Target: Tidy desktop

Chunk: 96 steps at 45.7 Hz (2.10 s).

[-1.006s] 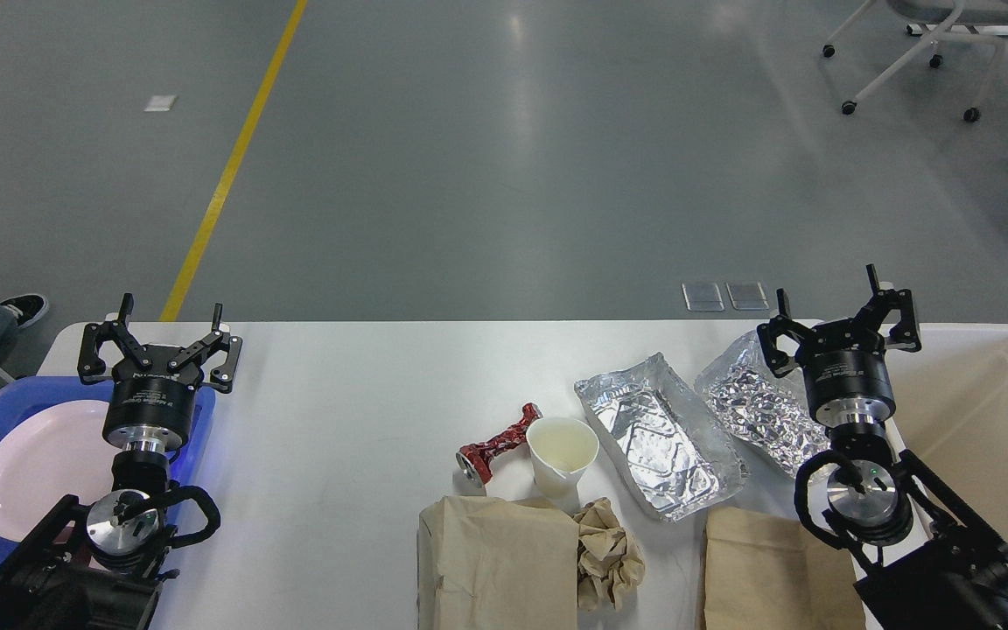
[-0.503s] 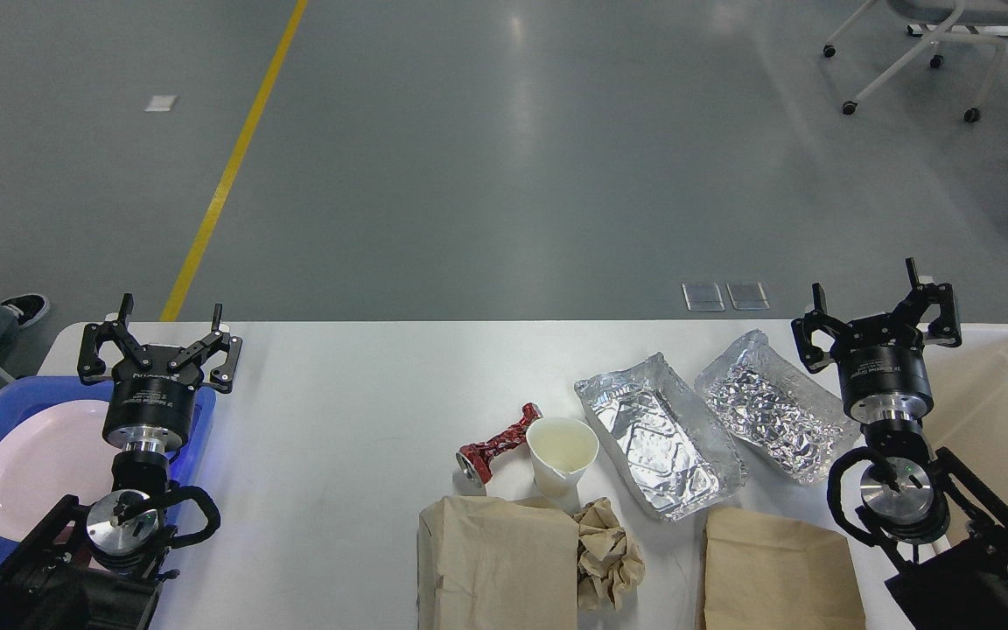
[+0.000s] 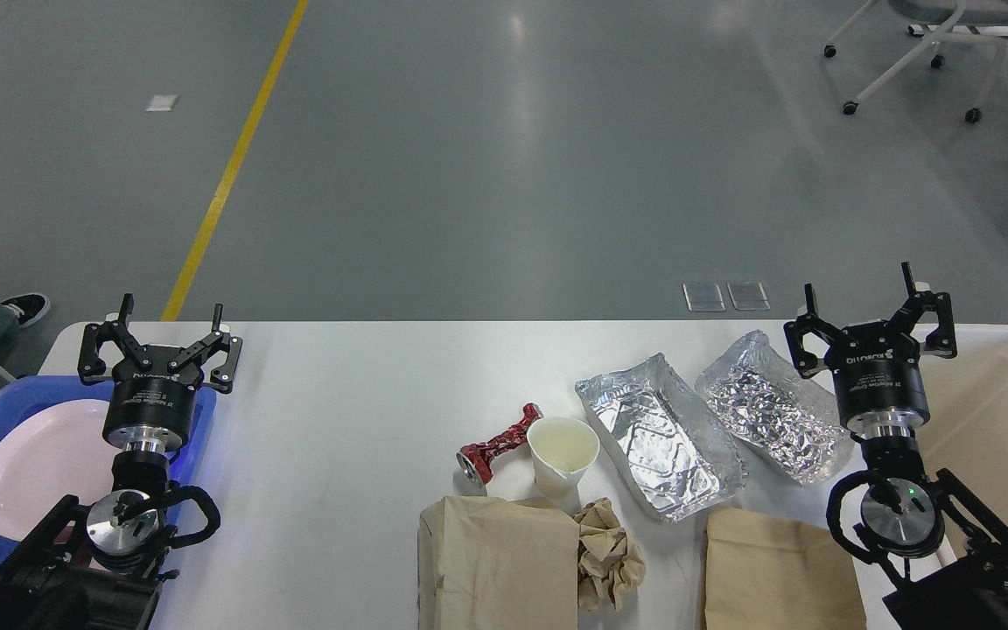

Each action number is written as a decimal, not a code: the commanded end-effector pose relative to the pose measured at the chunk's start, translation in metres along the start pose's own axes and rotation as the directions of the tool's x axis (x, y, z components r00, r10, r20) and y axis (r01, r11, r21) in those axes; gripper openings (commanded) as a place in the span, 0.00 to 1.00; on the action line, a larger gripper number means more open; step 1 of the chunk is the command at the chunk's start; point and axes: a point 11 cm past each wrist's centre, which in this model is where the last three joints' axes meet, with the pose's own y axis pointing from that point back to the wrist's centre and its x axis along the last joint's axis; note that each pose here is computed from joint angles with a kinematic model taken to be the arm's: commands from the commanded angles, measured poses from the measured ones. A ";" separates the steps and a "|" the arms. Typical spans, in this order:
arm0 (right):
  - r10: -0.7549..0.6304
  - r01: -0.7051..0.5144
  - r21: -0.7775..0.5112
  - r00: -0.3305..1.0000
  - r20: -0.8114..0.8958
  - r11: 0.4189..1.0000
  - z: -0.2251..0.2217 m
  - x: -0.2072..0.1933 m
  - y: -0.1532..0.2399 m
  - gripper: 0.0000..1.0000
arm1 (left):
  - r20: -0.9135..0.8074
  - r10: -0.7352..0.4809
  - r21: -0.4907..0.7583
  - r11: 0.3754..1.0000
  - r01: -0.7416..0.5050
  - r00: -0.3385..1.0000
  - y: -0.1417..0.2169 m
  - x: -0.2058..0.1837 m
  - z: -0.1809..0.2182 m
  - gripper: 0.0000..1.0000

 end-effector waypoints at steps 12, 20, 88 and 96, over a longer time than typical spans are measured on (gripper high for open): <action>0.051 -0.051 -0.025 0.998 -0.026 0.998 0.006 0.015 0.006 1.00 | 0.000 0.000 0.000 1.000 0.000 1.000 0.000 0.000 0.000 0.96; 0.069 -0.070 -0.019 0.997 -0.036 0.997 0.004 0.013 0.003 1.00 | -0.001 0.002 0.000 1.000 -0.002 1.000 0.001 0.001 0.000 0.96; -0.996 -0.591 -0.804 -0.086 -0.029 0.075 -0.046 -0.238 -0.032 1.00 | 0.000 0.002 -0.001 1.000 -0.002 1.000 0.001 0.001 0.000 0.96; -0.996 -0.772 -0.630 -0.077 -0.037 0.083 -0.061 -0.270 -0.006 1.00 | 0.000 0.001 -0.001 1.000 -0.001 1.000 0.001 0.001 0.000 0.96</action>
